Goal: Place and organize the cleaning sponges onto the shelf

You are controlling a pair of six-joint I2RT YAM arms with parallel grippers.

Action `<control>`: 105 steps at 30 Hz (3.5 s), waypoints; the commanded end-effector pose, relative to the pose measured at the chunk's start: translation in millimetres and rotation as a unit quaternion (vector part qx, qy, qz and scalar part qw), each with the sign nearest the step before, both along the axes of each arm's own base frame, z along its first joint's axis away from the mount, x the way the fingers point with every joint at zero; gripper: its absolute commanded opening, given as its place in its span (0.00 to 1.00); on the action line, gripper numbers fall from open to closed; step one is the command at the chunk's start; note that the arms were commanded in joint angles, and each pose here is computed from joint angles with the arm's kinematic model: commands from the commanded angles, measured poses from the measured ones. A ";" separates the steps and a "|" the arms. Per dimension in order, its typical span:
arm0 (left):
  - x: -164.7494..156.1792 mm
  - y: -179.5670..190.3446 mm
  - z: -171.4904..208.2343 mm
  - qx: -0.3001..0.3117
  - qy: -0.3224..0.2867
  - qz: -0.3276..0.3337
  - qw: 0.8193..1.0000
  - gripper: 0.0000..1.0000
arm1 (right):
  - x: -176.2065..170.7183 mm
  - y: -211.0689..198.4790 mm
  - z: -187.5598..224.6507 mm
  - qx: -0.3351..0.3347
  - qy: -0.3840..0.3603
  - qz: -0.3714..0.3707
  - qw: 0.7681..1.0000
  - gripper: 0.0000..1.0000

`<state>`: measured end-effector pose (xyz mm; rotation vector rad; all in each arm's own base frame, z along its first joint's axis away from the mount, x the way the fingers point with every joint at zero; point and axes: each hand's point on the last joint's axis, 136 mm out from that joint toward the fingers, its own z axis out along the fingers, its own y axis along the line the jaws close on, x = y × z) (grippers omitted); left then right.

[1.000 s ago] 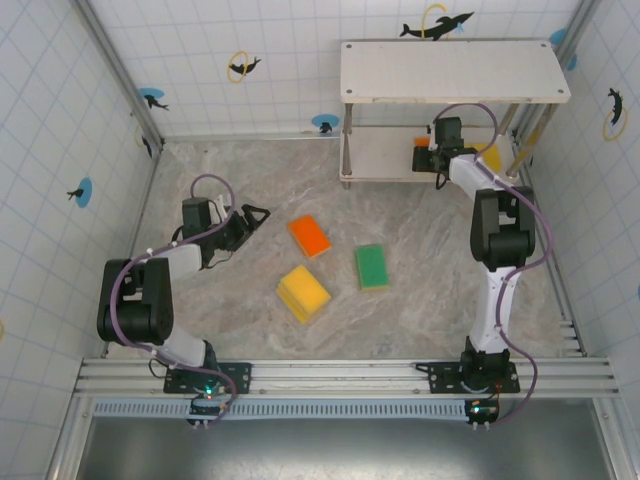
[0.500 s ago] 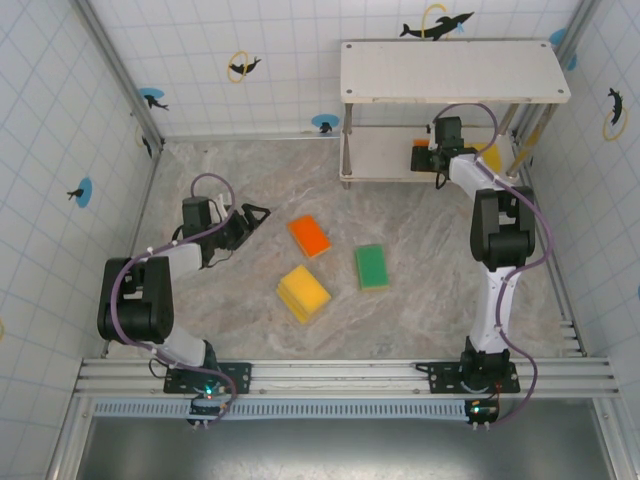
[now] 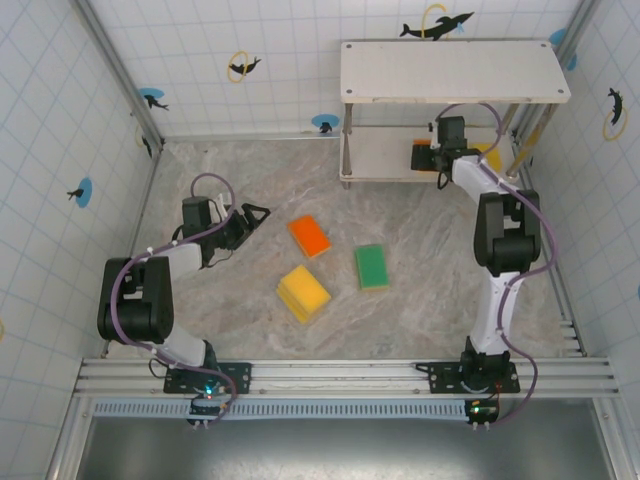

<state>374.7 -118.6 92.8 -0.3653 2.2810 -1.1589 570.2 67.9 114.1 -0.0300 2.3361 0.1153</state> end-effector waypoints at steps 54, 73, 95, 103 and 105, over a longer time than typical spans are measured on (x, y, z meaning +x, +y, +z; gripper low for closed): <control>-27.9 -11.2 19.8 -0.023 -0.021 -0.009 0.999 0.98 | -244.9 287.5 -7.0 0.031 0.027 0.319 0.947 0.90; -28.1 -11.4 16.0 -0.018 -0.018 -0.014 1.000 0.97 | -242.1 317.1 -35.1 -0.003 0.043 0.315 0.948 0.86; -26.6 -15.9 9.7 -0.031 -0.016 -0.026 0.999 0.98 | -242.1 320.1 -54.2 -0.046 0.062 0.306 0.949 0.85; -27.1 -15.4 6.9 -0.031 -0.012 -0.025 0.999 0.98 | -242.0 319.8 -49.6 -0.049 0.058 0.307 0.949 0.85; -27.3 -15.3 7.4 -0.029 -0.013 -0.025 0.999 0.98 | -242.5 319.4 -47.7 -0.049 0.056 0.307 0.949 0.85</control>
